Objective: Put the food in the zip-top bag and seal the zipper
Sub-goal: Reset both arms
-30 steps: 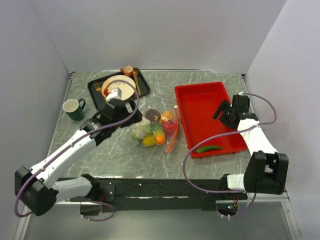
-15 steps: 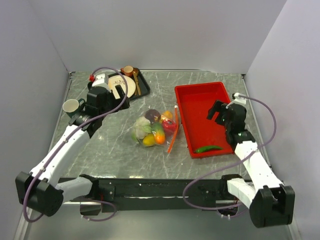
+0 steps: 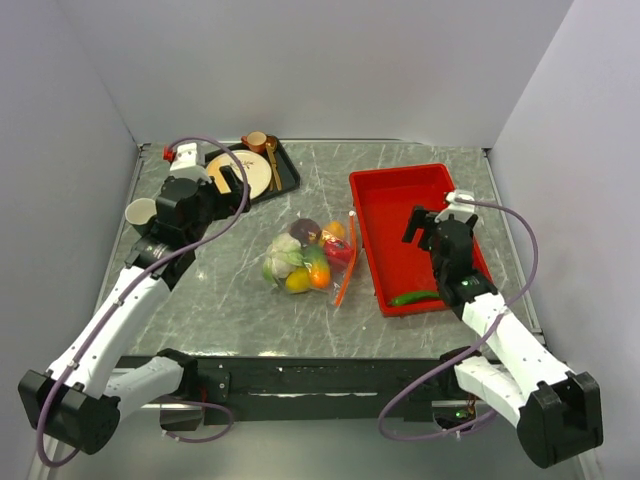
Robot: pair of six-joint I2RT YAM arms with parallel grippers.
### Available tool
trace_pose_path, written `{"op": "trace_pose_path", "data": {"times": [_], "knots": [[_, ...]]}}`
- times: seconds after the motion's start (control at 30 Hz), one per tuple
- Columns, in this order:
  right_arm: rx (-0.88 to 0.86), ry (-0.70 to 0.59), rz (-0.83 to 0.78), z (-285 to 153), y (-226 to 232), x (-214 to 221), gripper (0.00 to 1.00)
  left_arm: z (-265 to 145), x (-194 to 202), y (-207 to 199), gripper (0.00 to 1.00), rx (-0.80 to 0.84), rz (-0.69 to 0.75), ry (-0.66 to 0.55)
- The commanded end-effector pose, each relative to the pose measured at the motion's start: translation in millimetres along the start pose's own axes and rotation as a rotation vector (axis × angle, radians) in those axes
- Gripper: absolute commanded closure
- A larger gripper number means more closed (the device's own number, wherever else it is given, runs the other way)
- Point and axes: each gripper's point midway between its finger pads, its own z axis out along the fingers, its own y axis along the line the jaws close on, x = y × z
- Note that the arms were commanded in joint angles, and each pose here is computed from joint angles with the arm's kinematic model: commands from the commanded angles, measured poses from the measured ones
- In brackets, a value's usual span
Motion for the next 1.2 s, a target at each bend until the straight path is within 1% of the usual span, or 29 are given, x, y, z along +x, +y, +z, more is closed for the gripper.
{"op": "trace_pose_path", "data": {"times": [0.0, 0.03, 0.1, 0.17, 0.23, 0.27, 0.37, 0.47, 0.53, 0.57, 0.63, 0.7, 0.73, 0.8, 0.87, 0.93, 0.97, 1.07, 1.13, 1.17], "knots": [[0.083, -0.214, 0.116, -14.1, -16.2, -49.6, 0.0, -3.4, -26.2, 2.5, 0.01, -0.044, 0.006, -0.058], [0.089, -0.222, 0.124, -15.4, -19.5, -41.9, 0.0, -4.1, -28.7, 2.7, 0.01, -0.045, 0.002, -0.07], [0.071, -0.283, 0.167, -21.2, -19.3, -50.2, 0.0, -5.2, -27.4, 10.3, 0.01, -0.076, -0.007, -0.092], [0.081, -0.272, 0.144, -19.9, -23.7, -35.2, 0.0, -6.5, -26.2, 8.9, 0.01, -0.052, 0.003, -0.111], [0.085, -0.279, 0.149, -20.7, -25.0, -34.5, 0.0, -8.6, -30.0, 9.7, 0.01, -0.056, -0.019, -0.134], [0.122, -0.28, 0.167, -21.2, -31.1, -34.2, 0.0, -10.0, -31.5, 10.0, 0.01, -0.055, -0.036, -0.15], [0.157, -0.267, 0.181, -20.0, -35.9, -33.1, 0.0, -10.0, -31.5, 11.5, 0.01, -0.06, -0.038, -0.158], [0.142, -0.211, 0.076, -11.7, -31.4, -24.3, 0.0, -7.1, -29.5, 15.0, 0.01, -0.082, -0.032, -0.152], [0.178, -0.201, 0.096, -8.4, -34.0, -27.7, 0.0, -3.9, -27.1, 18.0, 0.01, -0.1, -0.025, -0.143], [0.202, -0.171, 0.092, -5.1, -36.9, -21.5, 0.0, -3.4, -27.3, 18.8, 0.01, -0.107, -0.029, -0.143], [0.219, -0.17, 0.08, -3.7, -38.3, -22.9, 0.0, -2.6, -29.5, 21.6, 0.01, -0.121, -0.024, -0.158], [0.214, -0.188, 0.072, -0.8, -37.6, -24.5, 0.0, -0.1, -30.8, 23.2, 0.01, -0.117, 0.038, -0.178], [0.218, -0.181, 0.034, 0.1, -40.1, -17.2, 0.0, 2.1, -33.2, 26.7, 0.01, -0.134, 0.065, -0.196], [0.243, -0.201, 0.035, 2.8, -44.4, -16.0, 0.0, 8.2, -30.1, 42.2, 0.01, -0.206, 0.095, -0.223], [0.305, -0.221, 0.074, 2.9, -53.8, -18.1, 0.0, 20.2, -25.1, 50.4, 0.01, -0.235, 0.129, -0.212], [0.271, -0.229, 0.072, 4.5, -47.5, -23.3, 0.0, 31.9, -16.3, 56.1, 0.01, -0.246, 0.121, -0.186], [0.267, -0.224, 0.063, 4.5, -46.8, -23.0, 0.0, 35.7, -10.8, 50.9, 0.01, -0.208, 0.127, -0.166], [0.294, -0.228, 0.075, 0.3, -52.7, -24.0, 0.0, 40.2, -1.3, 53.4, 0.01, -0.209, 0.113, -0.151], [0.312, -0.228, 0.085, -2.4, -58.0, -15.0, 0.0, 40.9, 3.9, 55.5, 0.01, -0.209, 0.114, -0.144], [0.315, -0.251, 0.101, -4.2, -59.7, -17.0, 0.0, 41.2, 4.2, 56.4, 0.01, -0.214, 0.115, -0.145]]}}
